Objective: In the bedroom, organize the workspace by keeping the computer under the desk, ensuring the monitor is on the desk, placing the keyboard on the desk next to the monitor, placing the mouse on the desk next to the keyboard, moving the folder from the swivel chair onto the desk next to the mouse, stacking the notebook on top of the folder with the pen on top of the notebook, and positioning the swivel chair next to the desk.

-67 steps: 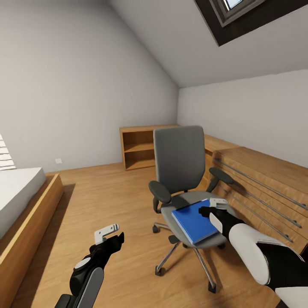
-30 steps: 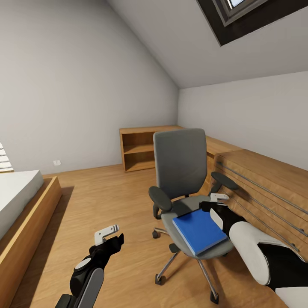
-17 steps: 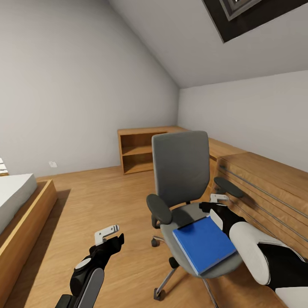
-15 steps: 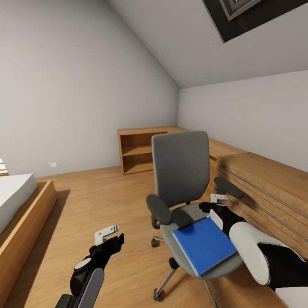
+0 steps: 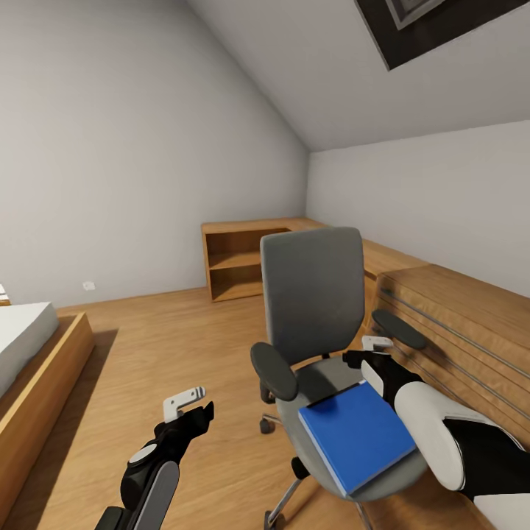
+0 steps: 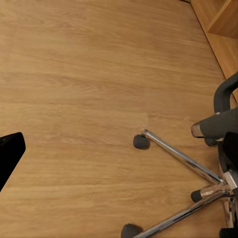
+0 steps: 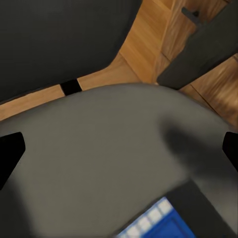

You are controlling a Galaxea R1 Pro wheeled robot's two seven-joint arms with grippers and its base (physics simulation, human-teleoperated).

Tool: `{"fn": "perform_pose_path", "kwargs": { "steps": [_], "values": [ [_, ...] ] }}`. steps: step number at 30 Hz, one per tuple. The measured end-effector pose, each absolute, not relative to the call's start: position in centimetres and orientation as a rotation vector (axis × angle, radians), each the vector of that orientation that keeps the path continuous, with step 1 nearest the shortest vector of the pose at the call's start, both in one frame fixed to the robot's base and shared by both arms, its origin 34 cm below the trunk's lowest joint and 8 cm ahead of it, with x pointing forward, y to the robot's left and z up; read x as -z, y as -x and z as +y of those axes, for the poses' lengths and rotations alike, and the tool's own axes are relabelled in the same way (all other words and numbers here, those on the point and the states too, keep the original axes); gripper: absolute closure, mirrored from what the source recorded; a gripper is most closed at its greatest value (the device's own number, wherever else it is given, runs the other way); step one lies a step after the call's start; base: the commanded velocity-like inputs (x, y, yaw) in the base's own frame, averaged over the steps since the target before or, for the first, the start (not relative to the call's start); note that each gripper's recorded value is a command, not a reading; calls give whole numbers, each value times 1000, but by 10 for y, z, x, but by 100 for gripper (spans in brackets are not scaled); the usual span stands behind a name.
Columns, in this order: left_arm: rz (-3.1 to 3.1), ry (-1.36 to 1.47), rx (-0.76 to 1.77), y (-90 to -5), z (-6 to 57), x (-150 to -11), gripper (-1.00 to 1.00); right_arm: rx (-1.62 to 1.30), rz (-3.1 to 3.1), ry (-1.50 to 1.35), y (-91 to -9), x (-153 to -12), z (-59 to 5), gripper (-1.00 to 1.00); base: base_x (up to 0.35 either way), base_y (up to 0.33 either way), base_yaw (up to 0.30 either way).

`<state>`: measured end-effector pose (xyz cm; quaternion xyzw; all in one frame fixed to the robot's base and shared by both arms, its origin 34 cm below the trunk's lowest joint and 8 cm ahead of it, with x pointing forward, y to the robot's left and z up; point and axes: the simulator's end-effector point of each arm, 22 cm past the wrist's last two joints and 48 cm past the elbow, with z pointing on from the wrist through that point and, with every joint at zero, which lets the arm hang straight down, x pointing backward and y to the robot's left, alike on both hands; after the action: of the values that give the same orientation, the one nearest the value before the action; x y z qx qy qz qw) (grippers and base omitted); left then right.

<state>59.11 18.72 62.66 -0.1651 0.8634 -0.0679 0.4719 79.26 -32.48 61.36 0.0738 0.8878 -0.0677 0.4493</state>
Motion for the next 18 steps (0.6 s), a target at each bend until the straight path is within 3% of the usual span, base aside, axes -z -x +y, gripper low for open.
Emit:
{"fn": "perform_pose_path", "kwargs": {
  "steps": [18],
  "values": [
    [2102,410,176,-590,186,-621,-100,170,2243,-179,-784,-595,-326,-100,4,0,0]
  ]
}}
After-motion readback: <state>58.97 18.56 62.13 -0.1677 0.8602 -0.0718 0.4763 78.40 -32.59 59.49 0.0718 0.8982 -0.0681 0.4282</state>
